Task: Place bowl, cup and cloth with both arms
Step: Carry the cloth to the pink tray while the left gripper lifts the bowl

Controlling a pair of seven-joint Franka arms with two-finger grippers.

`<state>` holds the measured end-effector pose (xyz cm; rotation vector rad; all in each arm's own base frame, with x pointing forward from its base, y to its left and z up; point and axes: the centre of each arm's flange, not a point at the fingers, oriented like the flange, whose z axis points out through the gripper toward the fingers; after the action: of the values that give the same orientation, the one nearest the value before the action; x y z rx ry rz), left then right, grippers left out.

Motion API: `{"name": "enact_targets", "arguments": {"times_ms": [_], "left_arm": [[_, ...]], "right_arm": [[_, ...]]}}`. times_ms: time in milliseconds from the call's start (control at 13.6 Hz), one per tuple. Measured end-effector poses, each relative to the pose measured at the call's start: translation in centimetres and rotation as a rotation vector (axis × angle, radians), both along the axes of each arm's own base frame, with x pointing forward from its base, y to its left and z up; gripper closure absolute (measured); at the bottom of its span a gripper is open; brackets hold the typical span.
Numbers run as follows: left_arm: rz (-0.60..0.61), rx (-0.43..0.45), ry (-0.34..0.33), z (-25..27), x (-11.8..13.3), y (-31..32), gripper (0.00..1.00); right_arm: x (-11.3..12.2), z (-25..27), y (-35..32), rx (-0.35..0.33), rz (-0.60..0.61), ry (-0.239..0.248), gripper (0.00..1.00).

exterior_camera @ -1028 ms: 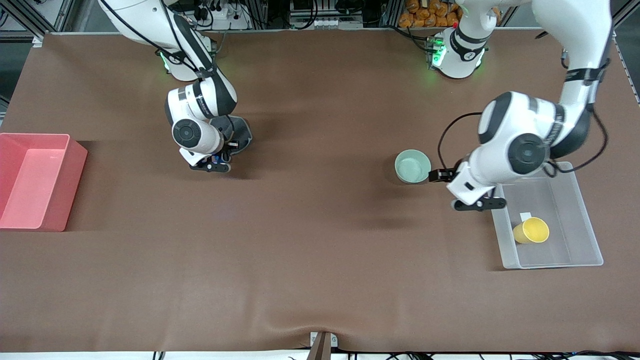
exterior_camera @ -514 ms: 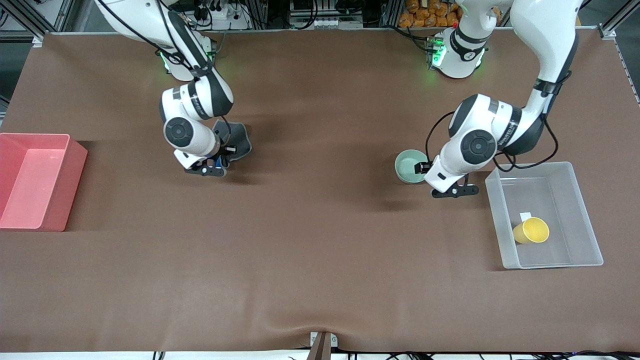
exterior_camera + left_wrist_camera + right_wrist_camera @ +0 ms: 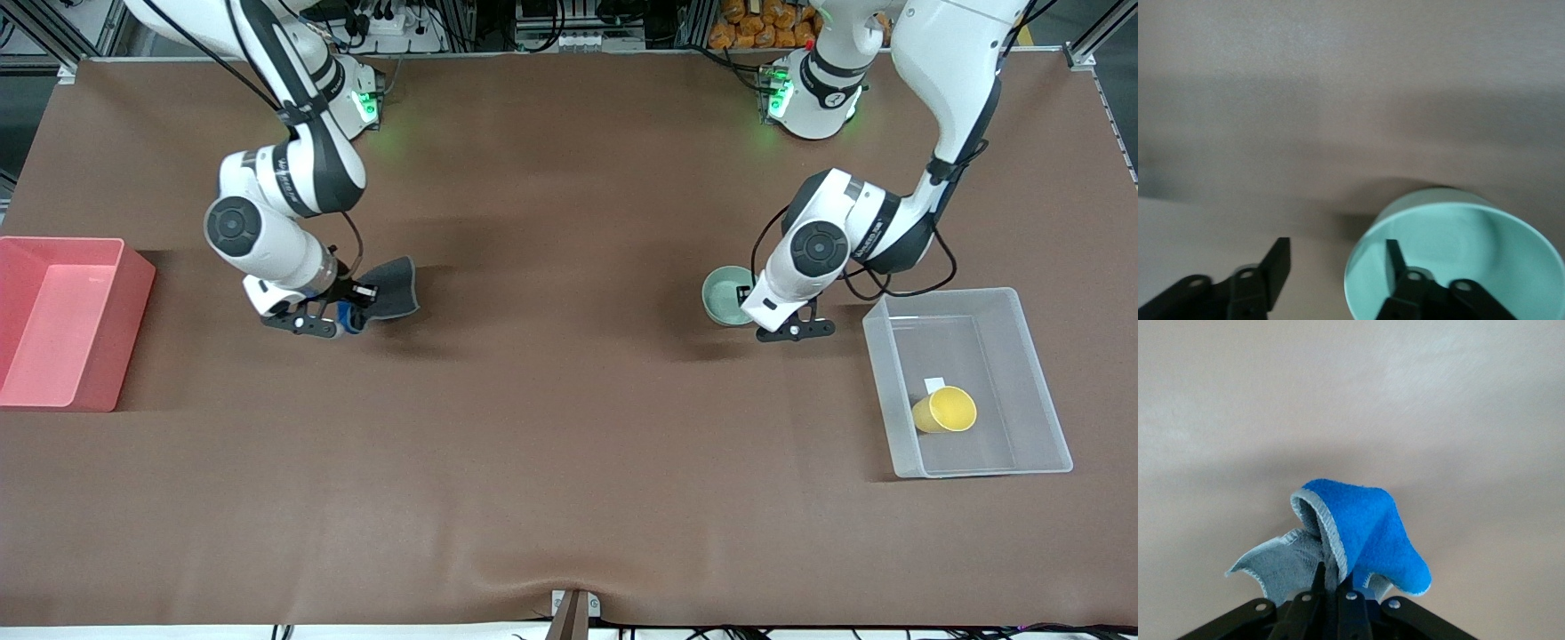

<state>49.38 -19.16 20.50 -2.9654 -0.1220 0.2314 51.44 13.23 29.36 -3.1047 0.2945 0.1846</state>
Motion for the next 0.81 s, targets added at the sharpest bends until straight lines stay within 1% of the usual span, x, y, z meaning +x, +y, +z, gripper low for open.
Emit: {"name": "enact_targets", "arguments": {"times_ms": [220,367,514,661,808], "left_arm": [[0.013,0.017,-0.009,-0.9,-0.1,-0.1,0.74],[0.013,0.014,-0.02,-0.4,0.2,-0.3,0.9],[0.014,0.011,-0.04,0.5,0.7,-0.4,0.9],[0.028,0.008,-0.061,1.4,1.5,-0.4,0.91],[0.063,0.009,-0.064,3.1,2.8,-0.2,0.97]], "right_arm": [[2.0,3.8,-1.9,-0.043,0.033,0.035,0.92],[3.0,5.4,-2.8,-0.058,0.053,0.033,0.92],[3.9,6.9,-4.8,-0.07,0.091,0.039,0.92],[4.7,8.5,-8.4,-0.066,0.131,0.053,0.92],[5.3,10.7,-12.7,-0.056,0.166,0.063,0.92]]}}
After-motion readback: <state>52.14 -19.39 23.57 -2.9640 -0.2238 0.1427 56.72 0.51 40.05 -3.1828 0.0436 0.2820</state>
